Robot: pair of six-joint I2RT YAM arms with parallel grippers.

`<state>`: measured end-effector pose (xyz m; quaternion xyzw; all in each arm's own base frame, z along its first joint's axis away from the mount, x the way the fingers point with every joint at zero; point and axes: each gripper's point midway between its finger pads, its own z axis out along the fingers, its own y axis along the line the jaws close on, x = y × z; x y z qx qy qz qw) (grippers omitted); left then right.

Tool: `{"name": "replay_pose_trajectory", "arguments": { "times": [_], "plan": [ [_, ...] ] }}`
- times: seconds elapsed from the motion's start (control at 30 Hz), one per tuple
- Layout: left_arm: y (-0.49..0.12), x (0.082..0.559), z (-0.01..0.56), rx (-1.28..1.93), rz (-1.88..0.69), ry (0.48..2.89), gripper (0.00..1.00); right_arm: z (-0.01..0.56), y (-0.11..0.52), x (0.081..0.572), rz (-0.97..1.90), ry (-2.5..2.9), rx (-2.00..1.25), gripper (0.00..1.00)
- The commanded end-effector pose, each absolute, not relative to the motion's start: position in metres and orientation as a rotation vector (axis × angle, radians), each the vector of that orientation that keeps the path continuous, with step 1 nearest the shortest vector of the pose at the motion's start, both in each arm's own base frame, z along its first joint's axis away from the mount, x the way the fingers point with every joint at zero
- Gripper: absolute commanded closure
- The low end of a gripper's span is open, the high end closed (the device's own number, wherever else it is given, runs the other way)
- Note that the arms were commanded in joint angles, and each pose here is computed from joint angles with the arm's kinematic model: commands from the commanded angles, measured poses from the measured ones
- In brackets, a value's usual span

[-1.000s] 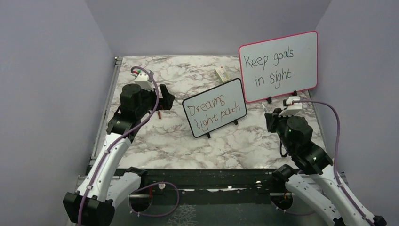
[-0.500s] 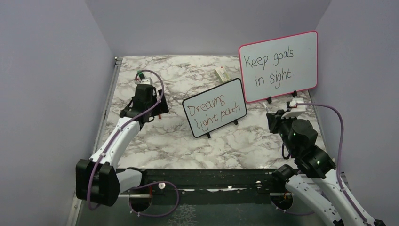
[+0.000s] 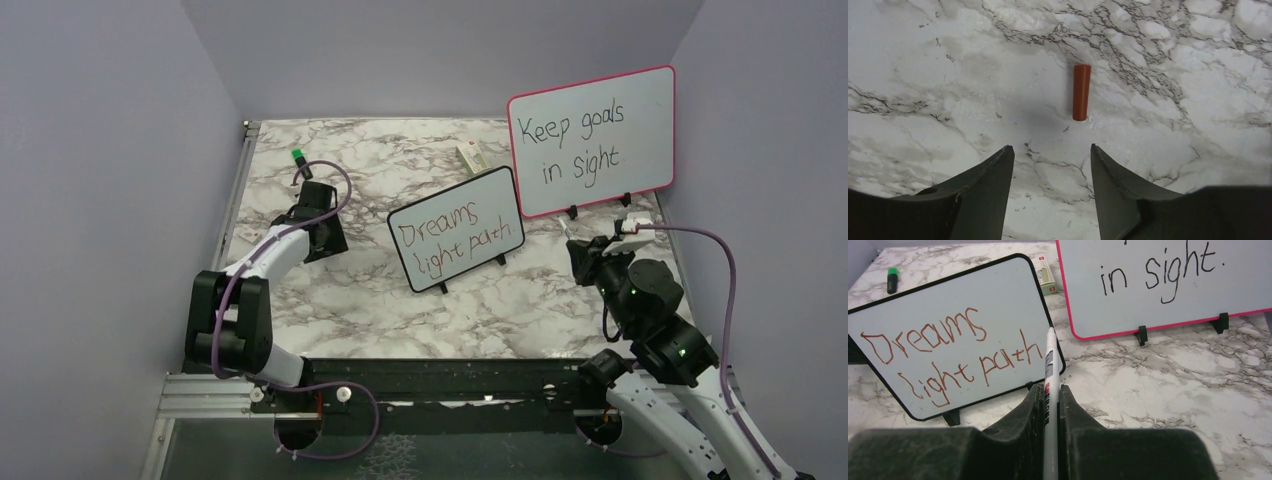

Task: Write a sentence on the whiteboard
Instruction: Pick up the pen cap from the center of the board.

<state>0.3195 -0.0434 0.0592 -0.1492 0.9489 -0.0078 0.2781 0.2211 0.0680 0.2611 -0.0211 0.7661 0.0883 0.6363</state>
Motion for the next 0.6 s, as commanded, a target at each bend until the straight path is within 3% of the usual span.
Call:
{"name": "replay_pose_trajectory", "arguments": {
  "times": [0.0,0.27,0.57],
  "plan": [
    [-0.042,0.342,0.058,-0.443,-0.038,2.528,0.46,0.266,0.070,0.220,0.218,1.728,-0.070,0.99],
    [-0.051,0.365,0.050,-0.400,-0.078,2.563,0.58,0.263,0.072,0.223,0.208,1.744,-0.078,0.99],
    [-0.052,0.367,0.033,-0.368,-0.059,2.626,0.64,0.258,0.071,0.226,0.188,1.763,-0.078,0.99]
  ]
}}
